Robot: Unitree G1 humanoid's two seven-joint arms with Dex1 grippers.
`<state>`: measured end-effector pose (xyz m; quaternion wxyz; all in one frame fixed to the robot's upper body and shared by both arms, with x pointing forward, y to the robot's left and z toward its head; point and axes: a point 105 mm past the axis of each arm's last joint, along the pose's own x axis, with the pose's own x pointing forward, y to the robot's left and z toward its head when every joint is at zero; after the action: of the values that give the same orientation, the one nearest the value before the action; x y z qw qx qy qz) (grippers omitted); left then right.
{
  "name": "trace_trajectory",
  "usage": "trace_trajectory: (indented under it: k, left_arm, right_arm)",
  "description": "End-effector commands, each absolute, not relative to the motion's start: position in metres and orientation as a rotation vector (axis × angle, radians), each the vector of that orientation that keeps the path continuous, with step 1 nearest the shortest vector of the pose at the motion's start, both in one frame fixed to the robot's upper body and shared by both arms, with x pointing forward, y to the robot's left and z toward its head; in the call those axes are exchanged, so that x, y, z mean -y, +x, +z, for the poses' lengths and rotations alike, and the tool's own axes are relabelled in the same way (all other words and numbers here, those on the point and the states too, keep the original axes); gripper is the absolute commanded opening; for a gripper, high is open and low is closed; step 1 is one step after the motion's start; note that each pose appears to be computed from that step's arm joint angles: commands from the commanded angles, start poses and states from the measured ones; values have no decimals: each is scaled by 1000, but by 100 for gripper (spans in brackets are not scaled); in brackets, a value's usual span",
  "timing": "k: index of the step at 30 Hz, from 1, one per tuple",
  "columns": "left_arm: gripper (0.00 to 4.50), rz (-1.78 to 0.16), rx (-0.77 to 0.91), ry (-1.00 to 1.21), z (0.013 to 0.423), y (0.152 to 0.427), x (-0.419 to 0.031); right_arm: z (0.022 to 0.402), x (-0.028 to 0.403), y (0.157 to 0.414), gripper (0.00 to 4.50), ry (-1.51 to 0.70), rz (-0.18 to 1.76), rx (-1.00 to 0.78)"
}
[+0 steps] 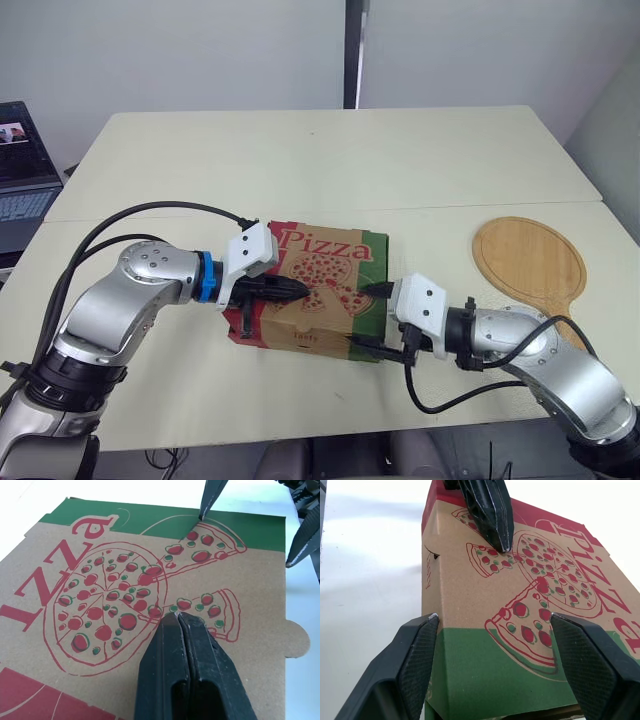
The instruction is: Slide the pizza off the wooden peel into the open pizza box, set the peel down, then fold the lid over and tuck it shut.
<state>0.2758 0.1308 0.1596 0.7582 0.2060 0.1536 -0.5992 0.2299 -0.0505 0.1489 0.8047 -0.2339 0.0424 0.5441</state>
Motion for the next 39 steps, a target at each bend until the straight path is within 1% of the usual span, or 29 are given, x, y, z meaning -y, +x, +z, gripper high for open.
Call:
trace_trajectory:
  k: [1, 4, 7, 9, 17, 29, 36, 39]
  left_arm:
    - [0, -1320, -306, 470, 167, 273, -130]
    - [0, -1316, -300, 470, 169, 275, -130]
    - [0, -1314, -296, 472, 169, 275, -130]
    - [0, -1314, -295, 472, 170, 275, -130]
    - [0, -1315, -285, 468, 171, 276, -129]
    - [0, -1327, -267, 476, 179, 274, -130]
    - [0, -1333, -271, 485, 181, 275, -131]
    - [0, -1334, -272, 489, 181, 276, -131]
  right_arm:
    - [163, 53, 234, 380, -545, 1114, -15]
    - [160, 54, 232, 380, -557, 1125, -17]
    - [152, 54, 224, 380, -570, 1192, -69]
    - [149, 54, 221, 380, -575, 1203, -86]
    - [136, 56, 227, 380, -648, 1165, -98]
    - [164, 57, 239, 380, -670, 1099, -5]
    - [171, 55, 240, 380, -666, 1088, 16]
    - [168, 55, 239, 380, -665, 1091, 7]
